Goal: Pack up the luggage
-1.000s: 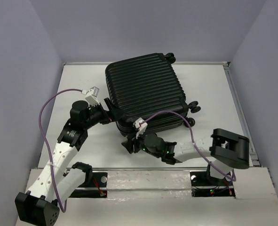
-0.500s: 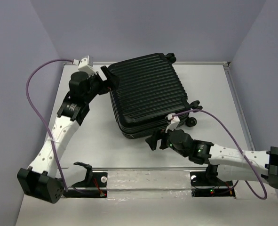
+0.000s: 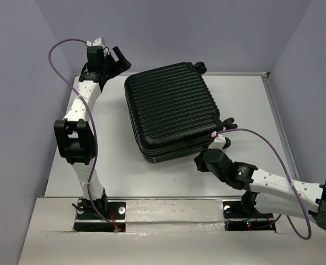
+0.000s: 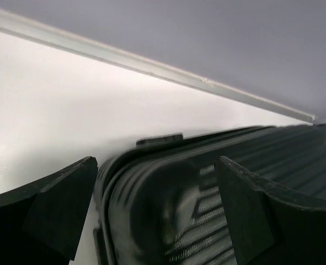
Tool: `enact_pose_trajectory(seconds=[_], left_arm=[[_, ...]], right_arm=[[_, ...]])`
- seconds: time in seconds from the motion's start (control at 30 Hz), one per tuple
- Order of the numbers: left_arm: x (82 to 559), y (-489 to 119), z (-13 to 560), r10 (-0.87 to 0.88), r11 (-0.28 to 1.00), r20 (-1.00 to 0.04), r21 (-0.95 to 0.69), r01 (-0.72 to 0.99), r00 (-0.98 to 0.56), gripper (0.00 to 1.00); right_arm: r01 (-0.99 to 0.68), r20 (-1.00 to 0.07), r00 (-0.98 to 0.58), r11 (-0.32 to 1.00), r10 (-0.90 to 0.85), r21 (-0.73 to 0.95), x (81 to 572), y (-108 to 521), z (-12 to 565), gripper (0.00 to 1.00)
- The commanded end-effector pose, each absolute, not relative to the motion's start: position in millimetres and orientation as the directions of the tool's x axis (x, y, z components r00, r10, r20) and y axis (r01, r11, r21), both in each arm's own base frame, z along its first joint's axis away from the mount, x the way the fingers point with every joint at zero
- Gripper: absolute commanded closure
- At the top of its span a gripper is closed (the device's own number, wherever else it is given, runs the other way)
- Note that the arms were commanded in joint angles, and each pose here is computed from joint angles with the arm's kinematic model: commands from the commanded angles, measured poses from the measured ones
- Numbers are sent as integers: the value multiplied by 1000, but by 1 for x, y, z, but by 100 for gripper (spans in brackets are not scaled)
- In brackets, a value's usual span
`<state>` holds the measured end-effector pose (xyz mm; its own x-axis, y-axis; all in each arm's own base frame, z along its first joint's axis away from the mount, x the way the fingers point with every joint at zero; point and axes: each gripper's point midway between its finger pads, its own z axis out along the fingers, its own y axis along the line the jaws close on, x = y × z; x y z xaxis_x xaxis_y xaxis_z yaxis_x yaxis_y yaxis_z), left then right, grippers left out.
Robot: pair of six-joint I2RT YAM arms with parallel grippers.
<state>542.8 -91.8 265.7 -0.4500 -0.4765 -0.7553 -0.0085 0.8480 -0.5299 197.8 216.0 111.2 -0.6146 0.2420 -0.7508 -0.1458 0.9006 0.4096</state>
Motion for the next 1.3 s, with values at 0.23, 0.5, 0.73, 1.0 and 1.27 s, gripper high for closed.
enact_pose_trajectory(seconds=[0.23,0.5,0.73,1.0,1.27], left_arm=[[634,-138,294,-305,838,-859,-447,314,-411,1],[656,-177,249,-303,784,-841,-488,384,-449,1],[651,-222,224,-312,675,-803,-564,476,-509,1],[608,-239,207,-277,639,-786,-581,505,-553,1],[549,-185,185,-444,719,-707,-648,251,-551,2]], right_arm=[[-4,-744,-592,921,311,389,215,179,95,93],[35,-773,-547,931,321,362,256,158,117,93],[57,-756,-565,931,329,362,288,157,103,93],[-84,-824,-504,935,259,345,341,171,125,93],[-333,-878,-433,869,204,366,379,220,177,93]])
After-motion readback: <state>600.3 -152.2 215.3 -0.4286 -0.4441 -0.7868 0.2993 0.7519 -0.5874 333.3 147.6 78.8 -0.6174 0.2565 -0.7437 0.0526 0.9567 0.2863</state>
